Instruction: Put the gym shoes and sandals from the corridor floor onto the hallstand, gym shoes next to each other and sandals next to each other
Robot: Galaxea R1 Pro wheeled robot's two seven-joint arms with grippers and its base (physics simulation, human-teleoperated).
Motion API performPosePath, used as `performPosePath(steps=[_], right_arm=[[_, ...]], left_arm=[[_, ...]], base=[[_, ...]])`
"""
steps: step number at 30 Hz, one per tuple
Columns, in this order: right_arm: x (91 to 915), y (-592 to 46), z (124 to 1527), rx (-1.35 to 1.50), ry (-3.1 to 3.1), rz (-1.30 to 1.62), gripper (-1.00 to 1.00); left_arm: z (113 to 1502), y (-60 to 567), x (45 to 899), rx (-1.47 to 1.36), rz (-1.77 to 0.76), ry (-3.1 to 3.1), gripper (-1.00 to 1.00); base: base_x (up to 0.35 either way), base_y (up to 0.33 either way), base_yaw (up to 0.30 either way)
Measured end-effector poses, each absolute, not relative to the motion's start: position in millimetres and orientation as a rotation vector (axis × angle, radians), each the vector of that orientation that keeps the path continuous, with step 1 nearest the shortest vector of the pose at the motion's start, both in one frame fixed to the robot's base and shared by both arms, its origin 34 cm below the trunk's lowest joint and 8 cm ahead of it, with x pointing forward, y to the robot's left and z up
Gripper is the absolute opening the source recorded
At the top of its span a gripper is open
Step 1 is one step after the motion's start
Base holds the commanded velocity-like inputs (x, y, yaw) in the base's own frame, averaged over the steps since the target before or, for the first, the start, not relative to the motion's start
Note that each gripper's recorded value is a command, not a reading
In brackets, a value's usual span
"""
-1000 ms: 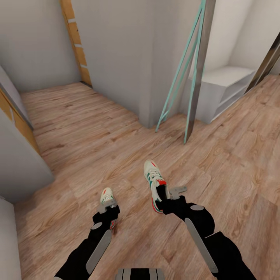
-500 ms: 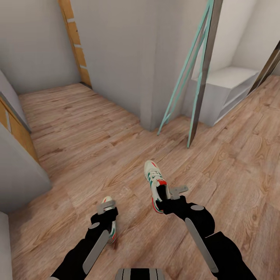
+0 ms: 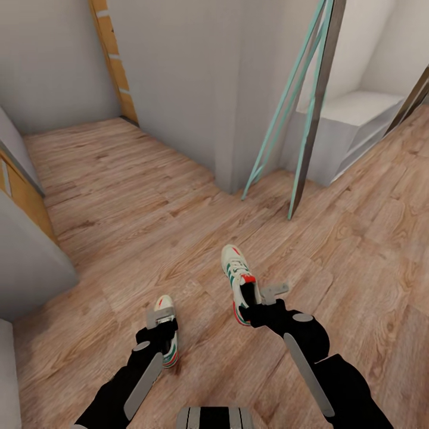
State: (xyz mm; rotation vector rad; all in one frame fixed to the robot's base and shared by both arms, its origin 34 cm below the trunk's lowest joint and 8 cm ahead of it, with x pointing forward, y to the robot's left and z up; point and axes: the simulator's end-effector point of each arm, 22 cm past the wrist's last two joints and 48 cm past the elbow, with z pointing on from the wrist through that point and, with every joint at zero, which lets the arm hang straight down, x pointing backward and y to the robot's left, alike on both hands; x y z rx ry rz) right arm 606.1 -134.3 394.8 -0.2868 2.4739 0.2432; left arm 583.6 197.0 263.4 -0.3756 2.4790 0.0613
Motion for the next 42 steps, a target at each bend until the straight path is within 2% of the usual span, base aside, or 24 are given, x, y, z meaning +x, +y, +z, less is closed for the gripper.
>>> performPosePath(steps=[20, 38, 42], right_arm=[[630.6, -132.7, 374.0, -0.272, 2.487, 0.248, -1.00], [625.5, -133.5, 335.5, -0.268, 2.549, 0.259, -1.00], [622.2, -133.7, 325.9, -0.267, 2.567, 0.262, -1.00]], left_arm=[[249.4, 178.1, 591.3, -0.165, 0.148, 2.409, 1.00], [163.1, 214.2, 535.3, -0.208, 0.194, 2.498, 1.00], [152.7, 225.5, 533.3, -0.287, 0.211, 2.491, 1.00]], base=[[0.000, 0.000, 0.000], [0.000, 0.000, 0.000], [0.000, 0.000, 0.000]])
